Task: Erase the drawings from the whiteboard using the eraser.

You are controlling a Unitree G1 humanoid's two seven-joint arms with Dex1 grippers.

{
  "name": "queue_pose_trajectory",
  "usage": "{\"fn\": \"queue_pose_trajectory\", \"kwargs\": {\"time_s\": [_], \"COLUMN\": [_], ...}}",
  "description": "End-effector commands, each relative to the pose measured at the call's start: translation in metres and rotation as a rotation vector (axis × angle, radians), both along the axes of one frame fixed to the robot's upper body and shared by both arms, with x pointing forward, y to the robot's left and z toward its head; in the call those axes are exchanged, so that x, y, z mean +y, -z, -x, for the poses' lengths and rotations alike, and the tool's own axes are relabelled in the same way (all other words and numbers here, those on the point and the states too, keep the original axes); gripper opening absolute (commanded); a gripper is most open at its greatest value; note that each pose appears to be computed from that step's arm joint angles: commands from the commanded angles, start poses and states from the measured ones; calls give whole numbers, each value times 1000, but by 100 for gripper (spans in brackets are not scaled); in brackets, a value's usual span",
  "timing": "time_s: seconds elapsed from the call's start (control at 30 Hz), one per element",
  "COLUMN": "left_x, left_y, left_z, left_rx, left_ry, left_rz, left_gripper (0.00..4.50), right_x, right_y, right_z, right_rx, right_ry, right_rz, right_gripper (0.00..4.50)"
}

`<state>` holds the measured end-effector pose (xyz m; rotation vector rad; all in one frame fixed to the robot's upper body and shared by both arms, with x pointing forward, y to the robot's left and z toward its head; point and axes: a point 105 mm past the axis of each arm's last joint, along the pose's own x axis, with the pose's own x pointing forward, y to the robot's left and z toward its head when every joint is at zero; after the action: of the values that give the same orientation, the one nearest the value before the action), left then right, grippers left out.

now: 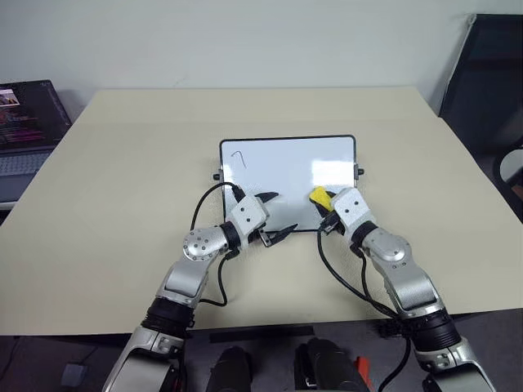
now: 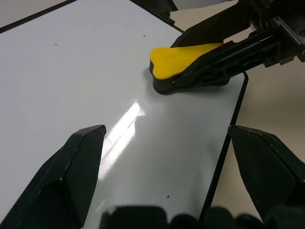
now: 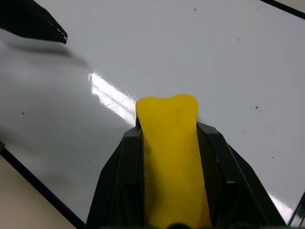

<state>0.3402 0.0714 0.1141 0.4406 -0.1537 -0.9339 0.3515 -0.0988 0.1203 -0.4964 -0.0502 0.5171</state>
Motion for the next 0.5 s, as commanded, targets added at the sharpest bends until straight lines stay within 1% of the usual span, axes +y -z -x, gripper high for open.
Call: {"fn": "queue_pose_trajectory", "kwargs": {"time_s": [0.03,0.3,0.5], "left_x": [1,3,2], "left_y": [-14,-14,-14], "left_z": [0,1,-1], "left_rx": [-57,-53,-51], "left_ry": [-4,-8,-6], "left_rz": [17,16,18], "left_gripper": [450,450,450], "right_x": [-17,-34,-37], "right_y": [7,7,7], "right_z": [1,12,17], "right_rx": [30,49,55], "right_ry": [49,80,91], "right_rz": [59,66,58], "right_gripper": [116,116,116]}}
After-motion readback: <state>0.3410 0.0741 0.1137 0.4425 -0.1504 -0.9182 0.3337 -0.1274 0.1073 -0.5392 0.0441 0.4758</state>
